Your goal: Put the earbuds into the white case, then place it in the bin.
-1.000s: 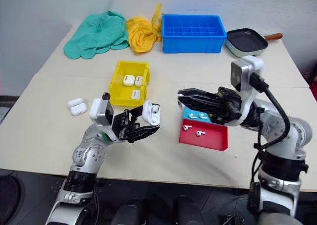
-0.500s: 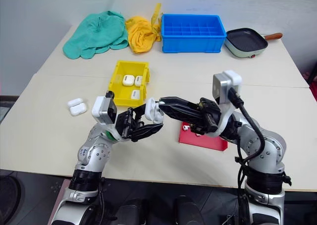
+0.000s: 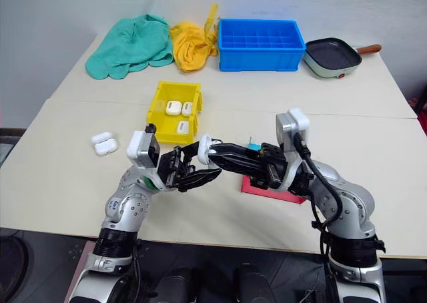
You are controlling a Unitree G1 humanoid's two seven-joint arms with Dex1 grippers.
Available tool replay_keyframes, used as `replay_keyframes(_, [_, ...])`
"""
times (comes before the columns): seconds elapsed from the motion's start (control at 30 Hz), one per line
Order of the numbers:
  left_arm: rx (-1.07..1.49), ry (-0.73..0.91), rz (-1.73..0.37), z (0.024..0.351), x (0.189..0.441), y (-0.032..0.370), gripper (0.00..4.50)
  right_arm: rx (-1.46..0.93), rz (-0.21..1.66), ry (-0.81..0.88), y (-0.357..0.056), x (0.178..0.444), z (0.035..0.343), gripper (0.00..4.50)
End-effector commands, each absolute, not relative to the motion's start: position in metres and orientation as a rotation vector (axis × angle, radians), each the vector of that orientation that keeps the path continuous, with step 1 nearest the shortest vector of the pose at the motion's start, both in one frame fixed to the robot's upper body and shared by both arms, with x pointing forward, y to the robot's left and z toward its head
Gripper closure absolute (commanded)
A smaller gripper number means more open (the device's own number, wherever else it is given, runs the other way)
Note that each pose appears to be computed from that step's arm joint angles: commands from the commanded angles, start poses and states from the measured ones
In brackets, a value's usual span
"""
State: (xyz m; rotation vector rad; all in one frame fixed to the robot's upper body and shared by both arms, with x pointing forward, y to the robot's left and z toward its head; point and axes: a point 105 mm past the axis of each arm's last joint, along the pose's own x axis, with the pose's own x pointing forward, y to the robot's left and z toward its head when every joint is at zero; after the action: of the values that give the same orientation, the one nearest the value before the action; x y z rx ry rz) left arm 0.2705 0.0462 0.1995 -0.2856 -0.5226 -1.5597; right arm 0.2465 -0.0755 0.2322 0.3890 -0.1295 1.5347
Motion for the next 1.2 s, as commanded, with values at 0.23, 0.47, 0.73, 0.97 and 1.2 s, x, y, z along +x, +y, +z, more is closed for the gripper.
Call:
replay_keyframes(0.23, [-0.252,-0.586,-1.554,0.211,0.266,0.054,1.69,0.363,1.534,-0.154,-0.096,0.236,0.241,1.55])
replay_keyframes(0.47, [-0.089,-0.397,-1.461,0.184,0.283,0.067,1.69,0.293,1.374,0.002,-0.140,0.231,0.232,1.55])
replay_keyframes(0.73, [0.308,-0.203,-1.401,0.161,0.303,0.060,1.69,-0.071,1.279,0.073,-0.139,0.249,0.221,2.44])
replay_keyframes(0.97, [0.388,-0.215,-1.470,0.166,0.293,0.038,1.69,-0.224,1.367,0.020,-0.087,0.254,0.229,4.44])
replay_keyframes(1.2, [0.384,-0.232,-1.476,0.170,0.290,0.032,1.69,-0.356,1.350,0.080,-0.062,0.268,0.209,4.44])
